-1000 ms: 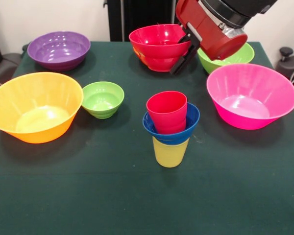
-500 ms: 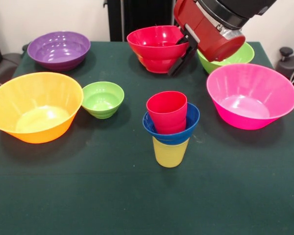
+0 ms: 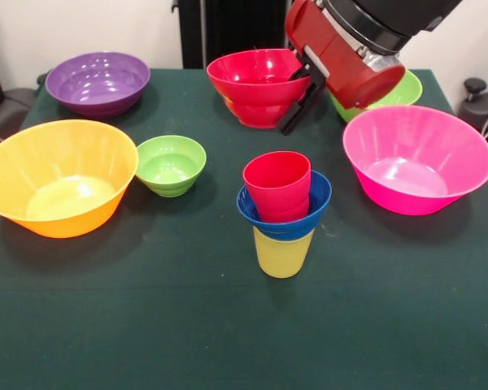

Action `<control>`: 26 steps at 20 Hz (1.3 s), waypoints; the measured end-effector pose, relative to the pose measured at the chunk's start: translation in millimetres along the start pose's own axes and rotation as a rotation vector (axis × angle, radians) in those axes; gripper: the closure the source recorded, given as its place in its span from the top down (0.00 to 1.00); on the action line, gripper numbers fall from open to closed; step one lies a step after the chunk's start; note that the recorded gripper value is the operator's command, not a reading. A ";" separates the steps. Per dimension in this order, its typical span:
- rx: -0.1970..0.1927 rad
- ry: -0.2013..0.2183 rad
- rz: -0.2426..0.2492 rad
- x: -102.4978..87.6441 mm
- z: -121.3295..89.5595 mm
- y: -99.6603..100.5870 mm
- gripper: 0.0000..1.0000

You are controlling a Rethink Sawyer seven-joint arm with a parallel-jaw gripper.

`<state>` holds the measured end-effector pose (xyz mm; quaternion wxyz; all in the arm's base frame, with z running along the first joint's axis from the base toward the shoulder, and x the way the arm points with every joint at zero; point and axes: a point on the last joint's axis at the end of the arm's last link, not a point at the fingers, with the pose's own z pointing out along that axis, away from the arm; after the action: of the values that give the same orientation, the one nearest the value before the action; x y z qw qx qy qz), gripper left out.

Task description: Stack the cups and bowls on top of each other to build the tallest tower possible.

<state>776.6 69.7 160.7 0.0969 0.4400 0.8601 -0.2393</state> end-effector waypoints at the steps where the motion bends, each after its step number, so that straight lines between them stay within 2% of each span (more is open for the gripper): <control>1: -0.002 -0.003 -0.002 -0.2 1.4 1.5 0.00; 12: 0.001 -0.019 -0.017 3.0 23.4 8.0 0.00; 26: 0.002 -0.019 -0.017 1.6 26.0 8.5 0.00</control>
<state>781.3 62.2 134.8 0.1025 0.4306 0.8626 -0.2451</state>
